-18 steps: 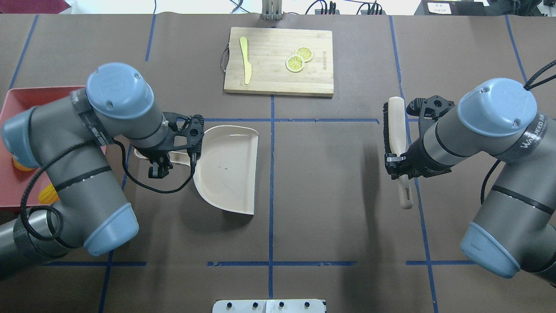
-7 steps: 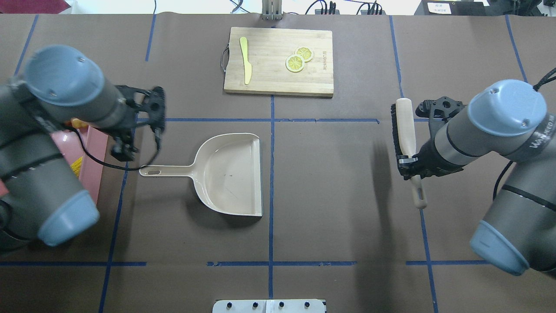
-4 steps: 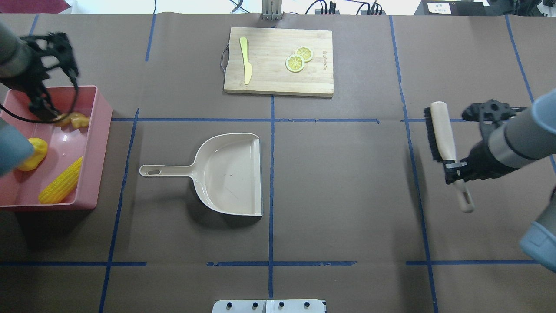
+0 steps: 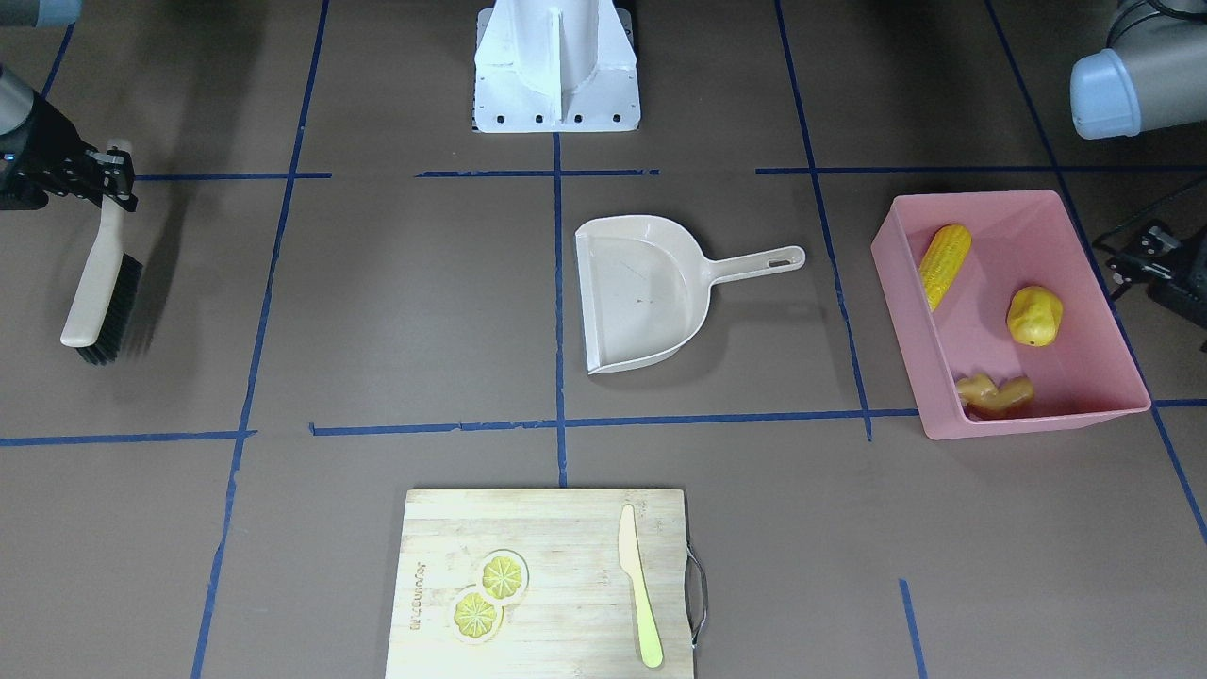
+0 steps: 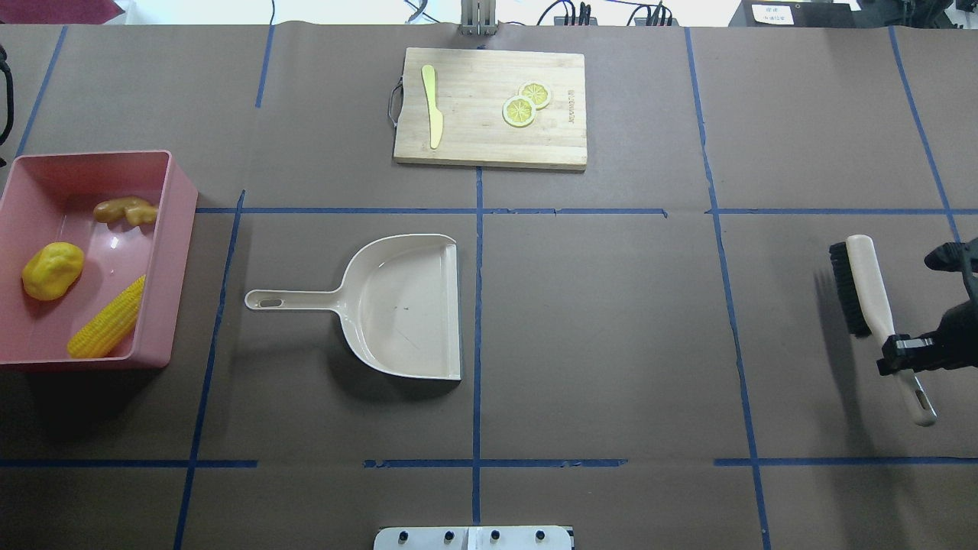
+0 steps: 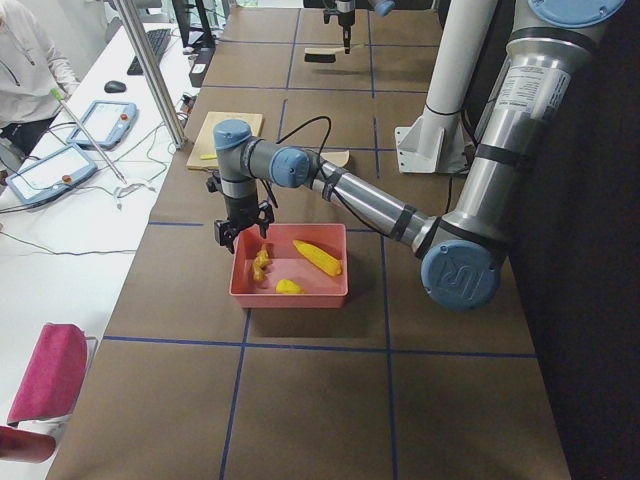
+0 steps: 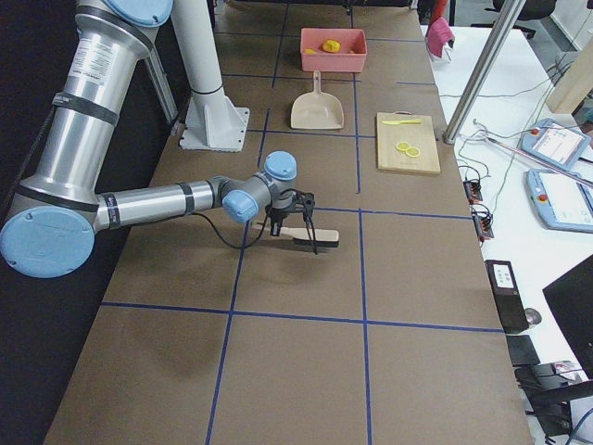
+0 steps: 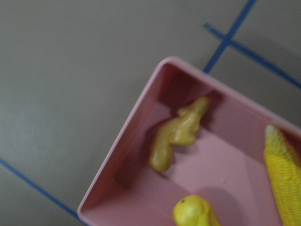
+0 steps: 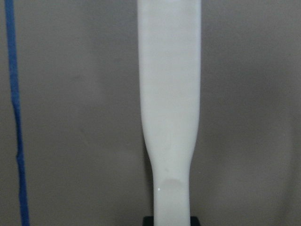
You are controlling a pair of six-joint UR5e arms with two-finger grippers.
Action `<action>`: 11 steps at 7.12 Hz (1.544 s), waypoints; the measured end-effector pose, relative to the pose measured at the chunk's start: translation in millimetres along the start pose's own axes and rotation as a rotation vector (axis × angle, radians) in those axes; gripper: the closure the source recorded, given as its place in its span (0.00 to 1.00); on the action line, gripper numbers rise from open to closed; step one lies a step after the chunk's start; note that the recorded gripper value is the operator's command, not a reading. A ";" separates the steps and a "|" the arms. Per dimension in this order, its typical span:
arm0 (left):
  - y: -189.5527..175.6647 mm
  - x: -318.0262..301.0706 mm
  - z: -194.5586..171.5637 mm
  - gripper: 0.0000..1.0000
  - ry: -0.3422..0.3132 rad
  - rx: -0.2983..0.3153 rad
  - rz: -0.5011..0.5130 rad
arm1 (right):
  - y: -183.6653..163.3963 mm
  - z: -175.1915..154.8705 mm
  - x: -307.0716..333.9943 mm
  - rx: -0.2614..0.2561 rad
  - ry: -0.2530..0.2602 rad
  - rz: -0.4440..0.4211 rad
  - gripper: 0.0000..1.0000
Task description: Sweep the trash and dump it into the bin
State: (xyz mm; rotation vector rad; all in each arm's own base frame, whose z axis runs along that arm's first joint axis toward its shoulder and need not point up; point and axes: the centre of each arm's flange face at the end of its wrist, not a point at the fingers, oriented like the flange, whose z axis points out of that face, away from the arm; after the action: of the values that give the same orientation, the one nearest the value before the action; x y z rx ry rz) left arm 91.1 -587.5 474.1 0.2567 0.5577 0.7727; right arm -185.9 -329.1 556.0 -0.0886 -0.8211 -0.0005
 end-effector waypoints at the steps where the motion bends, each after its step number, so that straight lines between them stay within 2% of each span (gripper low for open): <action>1: 16.6 -18.9 10.0 0.00 0.051 -0.003 -0.081 | 1.9 14.4 18.7 -0.001 -0.009 -0.004 0.91; 2: 30.3 -33.0 15.6 0.00 0.101 0.005 -0.179 | 2.2 23.3 29.8 0.000 -0.012 -0.008 0.83; 3: 39.1 -42.3 14.7 0.00 0.120 0.012 -0.243 | 2.1 27.2 34.3 0.000 -0.013 -0.009 0.46; 4: 50.4 -52.7 10.5 0.00 0.124 0.018 -0.297 | 2.0 28.7 35.8 0.000 -0.013 -0.010 0.00; 6: 84.7 -71.8 7.3 0.00 0.124 0.021 -0.425 | -2.4 22.7 37.0 0.019 -0.019 0.003 0.00; 8: 121.3 -88.7 7.1 0.00 0.123 0.023 -0.506 | -18.9 -12.2 61.5 0.083 -0.055 0.073 0.00; 9: 136.0 -98.9 7.7 0.00 0.137 0.029 -0.541 | -24.7 -30.8 81.6 0.101 -0.080 0.099 0.00; 10: 151.6 -111.2 12.8 0.00 0.177 0.041 -0.583 | -29.0 -45.3 103.4 0.111 -0.078 0.095 0.00; 11: 165.2 -121.9 18.8 0.00 0.219 0.055 -0.622 | -36.5 -60.6 128.8 0.112 -0.048 0.074 0.00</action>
State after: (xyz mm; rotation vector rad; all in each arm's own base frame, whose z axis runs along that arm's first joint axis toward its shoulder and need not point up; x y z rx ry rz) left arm -66.1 -560.8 604.6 0.0386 0.8144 0.1811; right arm -55.0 -365.9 612.0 -0.0131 -0.8642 0.1182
